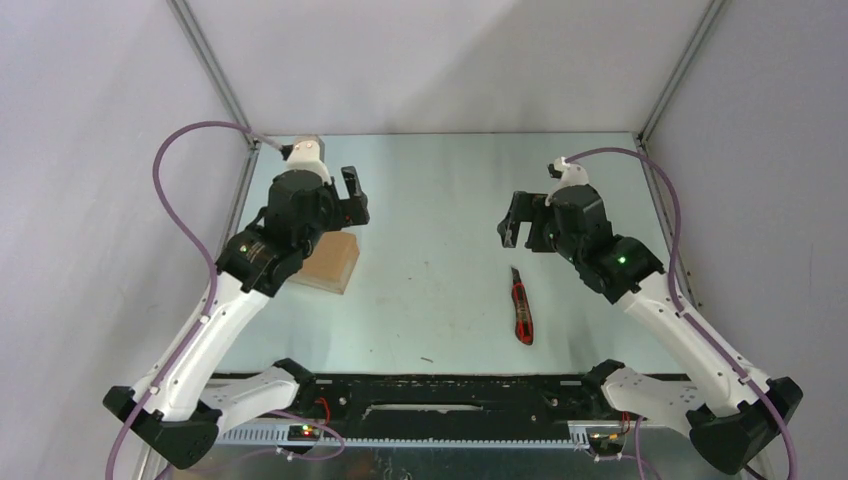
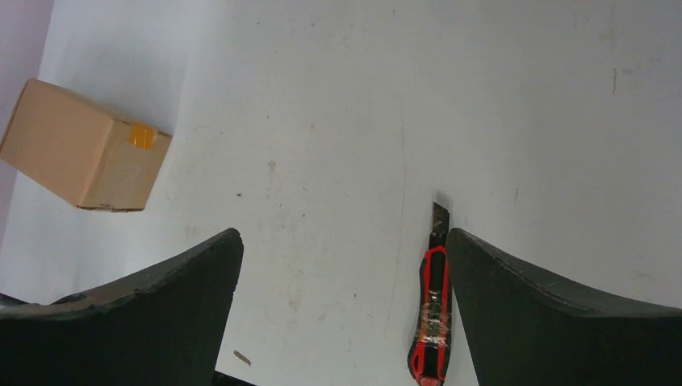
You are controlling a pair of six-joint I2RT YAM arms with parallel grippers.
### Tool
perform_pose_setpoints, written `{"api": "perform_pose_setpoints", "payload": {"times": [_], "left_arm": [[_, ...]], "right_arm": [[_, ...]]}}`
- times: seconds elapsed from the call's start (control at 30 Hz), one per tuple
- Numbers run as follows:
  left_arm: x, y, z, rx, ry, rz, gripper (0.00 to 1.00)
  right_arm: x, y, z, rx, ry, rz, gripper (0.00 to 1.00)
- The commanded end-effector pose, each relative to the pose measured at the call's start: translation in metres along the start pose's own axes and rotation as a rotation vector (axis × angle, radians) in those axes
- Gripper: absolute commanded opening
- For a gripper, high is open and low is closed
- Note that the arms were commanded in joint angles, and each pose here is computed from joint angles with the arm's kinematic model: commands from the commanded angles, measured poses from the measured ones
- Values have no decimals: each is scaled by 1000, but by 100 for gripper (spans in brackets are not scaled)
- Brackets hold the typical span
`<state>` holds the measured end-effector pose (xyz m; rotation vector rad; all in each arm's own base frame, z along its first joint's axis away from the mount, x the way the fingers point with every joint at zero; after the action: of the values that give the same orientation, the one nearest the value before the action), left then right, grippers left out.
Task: Unpack the express box
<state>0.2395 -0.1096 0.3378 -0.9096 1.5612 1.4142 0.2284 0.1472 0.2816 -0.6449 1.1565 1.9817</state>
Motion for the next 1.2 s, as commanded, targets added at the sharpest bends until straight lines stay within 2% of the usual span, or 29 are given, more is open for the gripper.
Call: {"api": "perform_pose_setpoints", "payload": {"times": [0.0, 0.2, 0.4, 0.6, 0.77, 0.8, 0.93, 1.0, 1.17], "left_arm": [[-6, 7, 12, -83, 65, -44, 98], [1, 5, 23, -176, 86, -9, 98], [13, -9, 54, -313, 221, 59, 98], [23, -52, 122, -469, 437, 123, 98], [53, -94, 181, -624, 553, 236, 98], [60, -103, 189, -607, 589, 245, 98], [75, -142, 203, -366, 668, 233, 98], [81, -153, 203, -311, 679, 269, 98], [105, -165, 180, -194, 730, 311, 98]], "right_arm": [[-1, -4, 4, -10, 7, -7, 100], [11, -19, -3, 35, 20, 35, 100], [32, -42, 1, 33, 38, 115, 100], [59, -67, 26, -31, 71, 205, 100], [84, -76, 37, -50, 108, 284, 100], [87, -76, 37, -49, 118, 293, 100], [99, -78, 33, -45, 151, 315, 100], [103, -78, 32, -60, 153, 321, 100], [117, -85, 31, -70, 164, 346, 100]]}}
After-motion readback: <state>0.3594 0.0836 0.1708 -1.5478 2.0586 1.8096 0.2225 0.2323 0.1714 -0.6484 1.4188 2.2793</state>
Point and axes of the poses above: each gripper's point midway between its finger pads, its own y axis back along the fingers, its own z axis along the line the jaws close on, x = y × z, the point moved 6 cm from there along y, back along the fingers, and after that the axes turned 10 degrees about -y, right-handed, at the moved point
